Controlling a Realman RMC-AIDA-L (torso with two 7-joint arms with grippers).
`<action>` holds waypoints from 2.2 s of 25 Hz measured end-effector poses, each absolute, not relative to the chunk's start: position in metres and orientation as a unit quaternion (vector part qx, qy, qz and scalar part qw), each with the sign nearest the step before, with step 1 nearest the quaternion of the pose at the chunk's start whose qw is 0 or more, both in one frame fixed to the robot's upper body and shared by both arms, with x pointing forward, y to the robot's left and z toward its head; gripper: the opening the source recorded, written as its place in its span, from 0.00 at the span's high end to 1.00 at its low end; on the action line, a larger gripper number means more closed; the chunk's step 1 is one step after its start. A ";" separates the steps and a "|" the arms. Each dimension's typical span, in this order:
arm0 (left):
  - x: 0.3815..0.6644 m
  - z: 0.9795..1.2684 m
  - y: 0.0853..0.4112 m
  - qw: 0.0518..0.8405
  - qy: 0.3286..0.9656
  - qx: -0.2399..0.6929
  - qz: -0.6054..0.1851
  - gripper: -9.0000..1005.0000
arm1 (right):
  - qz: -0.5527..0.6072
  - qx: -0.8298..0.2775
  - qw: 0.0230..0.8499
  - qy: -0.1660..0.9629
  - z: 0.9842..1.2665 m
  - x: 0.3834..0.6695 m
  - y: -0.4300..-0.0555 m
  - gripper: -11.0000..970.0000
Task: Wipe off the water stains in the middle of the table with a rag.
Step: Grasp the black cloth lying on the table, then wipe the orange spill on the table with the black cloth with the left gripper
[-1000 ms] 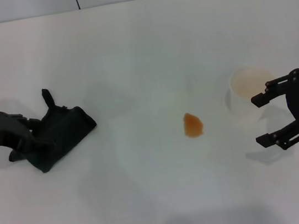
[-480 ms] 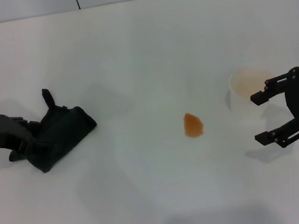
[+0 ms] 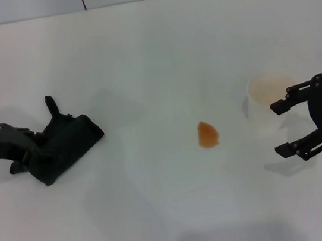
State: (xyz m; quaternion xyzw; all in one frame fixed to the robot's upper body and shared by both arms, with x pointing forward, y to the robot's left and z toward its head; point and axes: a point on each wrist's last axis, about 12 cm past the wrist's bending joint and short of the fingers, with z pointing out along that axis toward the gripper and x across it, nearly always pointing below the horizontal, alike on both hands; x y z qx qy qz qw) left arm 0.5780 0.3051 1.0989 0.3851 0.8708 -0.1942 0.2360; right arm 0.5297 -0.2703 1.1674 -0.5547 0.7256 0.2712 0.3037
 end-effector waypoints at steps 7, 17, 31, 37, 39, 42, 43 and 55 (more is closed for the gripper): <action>0.580 1.099 0.303 0.239 0.871 0.384 -0.192 0.32 | 0.274 -0.553 0.301 0.727 1.165 0.529 -0.271 0.12; 0.583 1.089 0.293 0.217 0.877 0.385 -0.189 0.79 | 0.276 -0.555 0.297 0.727 1.164 0.528 -0.269 0.12; 0.596 1.110 0.264 0.217 0.859 0.403 -0.231 0.91 | 0.276 -0.553 0.297 0.728 1.159 0.528 -0.271 0.13; 0.614 1.130 0.232 0.220 0.841 0.430 -0.244 0.91 | 0.274 -0.548 0.301 0.731 1.155 0.527 -0.273 0.13; 0.620 1.135 0.218 0.217 0.835 0.440 -0.251 0.91 | 0.276 -0.546 0.300 0.732 1.152 0.527 -0.274 0.13; 0.628 1.142 0.198 0.214 0.827 0.453 -0.255 0.91 | 0.280 -0.548 0.306 0.726 1.149 0.527 -0.275 0.13; 0.630 1.144 0.192 0.211 0.825 0.459 -0.253 0.91 | 0.281 -0.549 0.309 0.724 1.148 0.527 -0.275 0.13; 0.635 1.136 0.134 0.181 0.808 0.517 -0.218 0.91 | 0.286 -0.546 0.290 0.732 1.151 0.527 -0.276 0.13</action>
